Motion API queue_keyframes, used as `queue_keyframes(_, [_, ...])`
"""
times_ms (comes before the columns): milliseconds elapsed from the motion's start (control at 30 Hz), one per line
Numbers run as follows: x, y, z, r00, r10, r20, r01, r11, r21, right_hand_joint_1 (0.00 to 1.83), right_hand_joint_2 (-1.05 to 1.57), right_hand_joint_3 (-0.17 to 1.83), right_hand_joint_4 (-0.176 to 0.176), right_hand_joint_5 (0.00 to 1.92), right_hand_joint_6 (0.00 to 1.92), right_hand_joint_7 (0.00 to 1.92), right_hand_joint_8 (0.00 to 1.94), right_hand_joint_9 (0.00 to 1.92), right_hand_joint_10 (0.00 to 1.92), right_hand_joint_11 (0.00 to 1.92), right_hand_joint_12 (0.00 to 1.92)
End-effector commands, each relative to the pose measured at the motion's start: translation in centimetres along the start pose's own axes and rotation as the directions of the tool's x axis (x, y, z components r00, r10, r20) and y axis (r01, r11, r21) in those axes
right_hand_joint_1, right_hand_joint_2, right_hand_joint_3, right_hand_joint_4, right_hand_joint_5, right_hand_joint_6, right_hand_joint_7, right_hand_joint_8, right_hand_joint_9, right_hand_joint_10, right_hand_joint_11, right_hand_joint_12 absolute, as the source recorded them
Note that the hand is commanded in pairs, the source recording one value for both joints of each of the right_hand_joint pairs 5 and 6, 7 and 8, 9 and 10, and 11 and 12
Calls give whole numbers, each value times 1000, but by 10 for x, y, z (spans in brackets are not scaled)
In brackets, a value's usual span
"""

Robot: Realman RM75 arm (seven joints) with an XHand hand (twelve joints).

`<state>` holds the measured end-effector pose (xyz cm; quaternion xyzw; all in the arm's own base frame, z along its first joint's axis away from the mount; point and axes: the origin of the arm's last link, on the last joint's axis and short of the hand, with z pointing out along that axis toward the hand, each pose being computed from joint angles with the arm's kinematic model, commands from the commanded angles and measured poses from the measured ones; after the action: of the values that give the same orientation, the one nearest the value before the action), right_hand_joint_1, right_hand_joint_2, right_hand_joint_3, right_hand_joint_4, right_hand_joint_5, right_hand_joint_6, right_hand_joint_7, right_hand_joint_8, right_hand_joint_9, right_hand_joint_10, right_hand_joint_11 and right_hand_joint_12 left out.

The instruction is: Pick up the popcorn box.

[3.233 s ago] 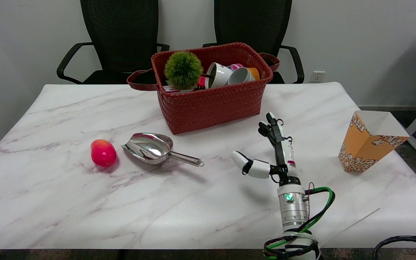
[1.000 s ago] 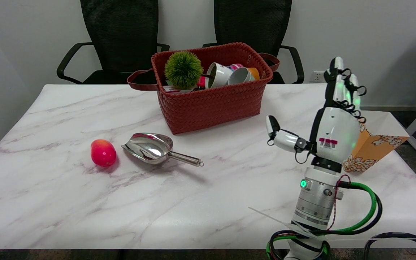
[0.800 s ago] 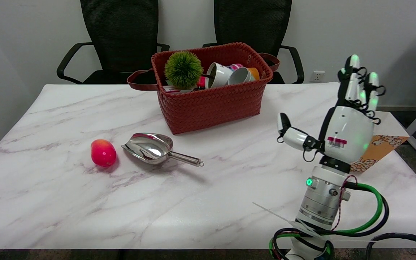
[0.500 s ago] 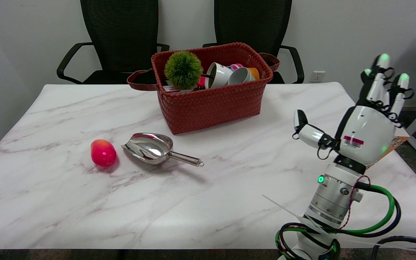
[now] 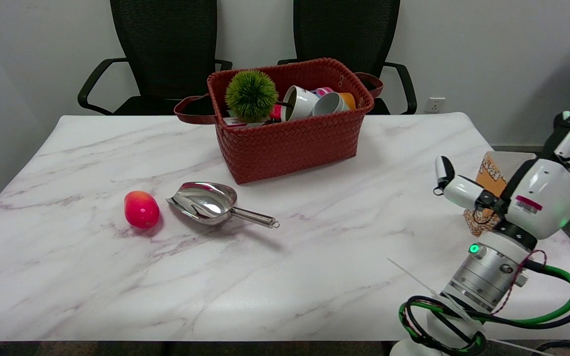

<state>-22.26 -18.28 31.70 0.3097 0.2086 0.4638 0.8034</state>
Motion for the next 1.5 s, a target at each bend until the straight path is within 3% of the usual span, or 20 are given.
queue_keyframes(33, [14,52,6,988,143,-56,-151,970,-189,1027,91,738,0,0,0,225,225,271,271,18,18])
queue_keyframes(133, [13,57,6,987,149,-50,-157,965,-209,1023,51,686,0,0,0,118,118,179,179,0,0])
queue_keyframes(300, [13,65,5,982,179,-51,-186,952,-243,1000,11,389,0,0,0,0,0,1,1,0,0])
queue_keyframes(733, [2,92,-1,965,255,-65,-262,914,-309,921,-68,32,0,0,0,0,0,0,0,0,0])
queue_keyframes(1167, [-18,125,6,927,344,-150,-375,846,-378,945,-27,-29,0,0,0,0,0,27,27,0,0])
queue_keyframes(1500, [-32,142,13,914,384,-129,-403,822,-402,954,20,-42,0,0,0,0,0,145,145,0,0])
